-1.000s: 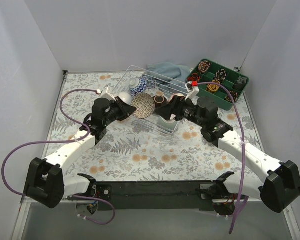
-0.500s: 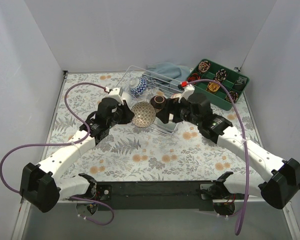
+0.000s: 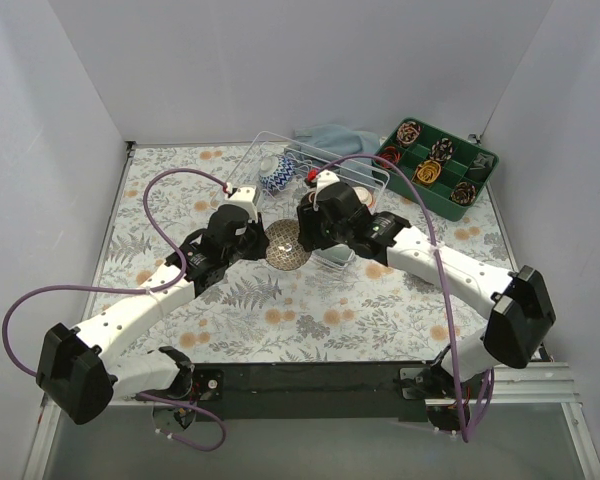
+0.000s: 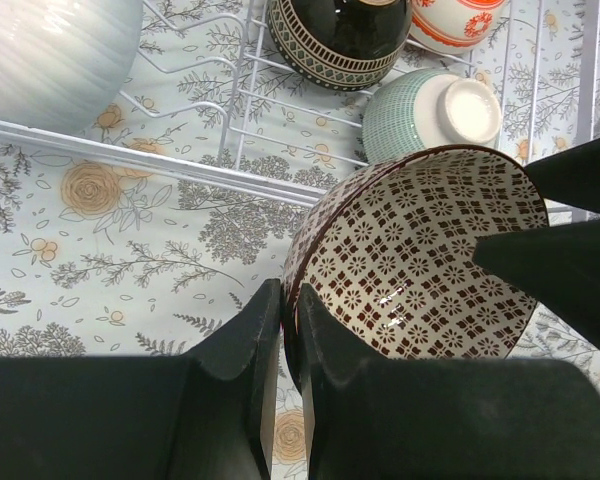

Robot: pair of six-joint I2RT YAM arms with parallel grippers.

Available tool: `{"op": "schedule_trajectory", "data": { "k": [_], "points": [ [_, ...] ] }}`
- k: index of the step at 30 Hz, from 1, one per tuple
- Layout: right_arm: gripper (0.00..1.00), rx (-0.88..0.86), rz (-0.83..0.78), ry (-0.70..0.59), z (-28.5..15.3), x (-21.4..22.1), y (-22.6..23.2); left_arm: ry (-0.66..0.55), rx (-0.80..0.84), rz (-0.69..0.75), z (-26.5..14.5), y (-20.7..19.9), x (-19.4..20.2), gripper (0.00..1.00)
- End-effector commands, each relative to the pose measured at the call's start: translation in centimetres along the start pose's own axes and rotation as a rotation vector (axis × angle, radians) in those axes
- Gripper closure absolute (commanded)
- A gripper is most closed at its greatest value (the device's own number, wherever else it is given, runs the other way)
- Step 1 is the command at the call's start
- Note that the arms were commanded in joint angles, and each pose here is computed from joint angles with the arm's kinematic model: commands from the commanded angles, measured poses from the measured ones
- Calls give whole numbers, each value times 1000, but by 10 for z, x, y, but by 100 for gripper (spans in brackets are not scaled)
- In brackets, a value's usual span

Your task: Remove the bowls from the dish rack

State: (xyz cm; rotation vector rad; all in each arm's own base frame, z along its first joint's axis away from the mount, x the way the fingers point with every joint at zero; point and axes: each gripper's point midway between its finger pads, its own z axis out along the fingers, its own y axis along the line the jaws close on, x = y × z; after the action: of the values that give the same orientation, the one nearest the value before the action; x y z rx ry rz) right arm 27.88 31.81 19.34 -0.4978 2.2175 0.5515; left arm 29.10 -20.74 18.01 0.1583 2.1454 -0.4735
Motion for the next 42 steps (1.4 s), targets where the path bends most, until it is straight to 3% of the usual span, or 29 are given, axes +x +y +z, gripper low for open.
{"op": "schedule_trajectory", "data": {
  "k": [1, 8, 10, 12, 15, 16, 17, 20, 24, 27, 31, 42],
  "points": [
    [48, 33, -43, 2, 4, -14, 5, -104, 12, 9, -14, -4, -28, 100],
    [83, 42, -78, 39, 19, -13, 12, -101, 19, 10, -16, -5, -27, 100],
    [98, 52, -87, 45, 20, -12, 12, -105, 16, 9, -17, -4, -27, 100],
    [99, 69, -92, 47, 19, -12, 9, -120, 7, 6, -20, -2, -30, 98],
    [99, 102, -106, 62, 15, -12, 3, -142, -2, 1, -25, 0, -35, 82],
    [99, 109, -110, 65, 13, -12, 1, -152, -1, 0, -27, 0, -37, 75],
    [99, 121, -120, 66, 11, -13, -2, -162, -3, -8, -29, 1, -39, 57],
    [99, 144, -112, 69, 0, -17, -14, -218, -13, -23, -39, 4, -50, 29],
    [99, 167, -86, 73, -16, -19, -32, -283, -11, -44, -53, 10, -61, 10],
    [99, 165, -20, 65, -34, -22, -52, -331, -20, -65, -62, 18, -67, 2],
    [99, 220, 66, 81, -61, -5, -94, -371, -55, -68, -71, 31, -69, 2],
    [99, 499, 346, -85, -164, 8, -212, -401, -88, -61, -80, 40, -69, 2]
  ]
}}
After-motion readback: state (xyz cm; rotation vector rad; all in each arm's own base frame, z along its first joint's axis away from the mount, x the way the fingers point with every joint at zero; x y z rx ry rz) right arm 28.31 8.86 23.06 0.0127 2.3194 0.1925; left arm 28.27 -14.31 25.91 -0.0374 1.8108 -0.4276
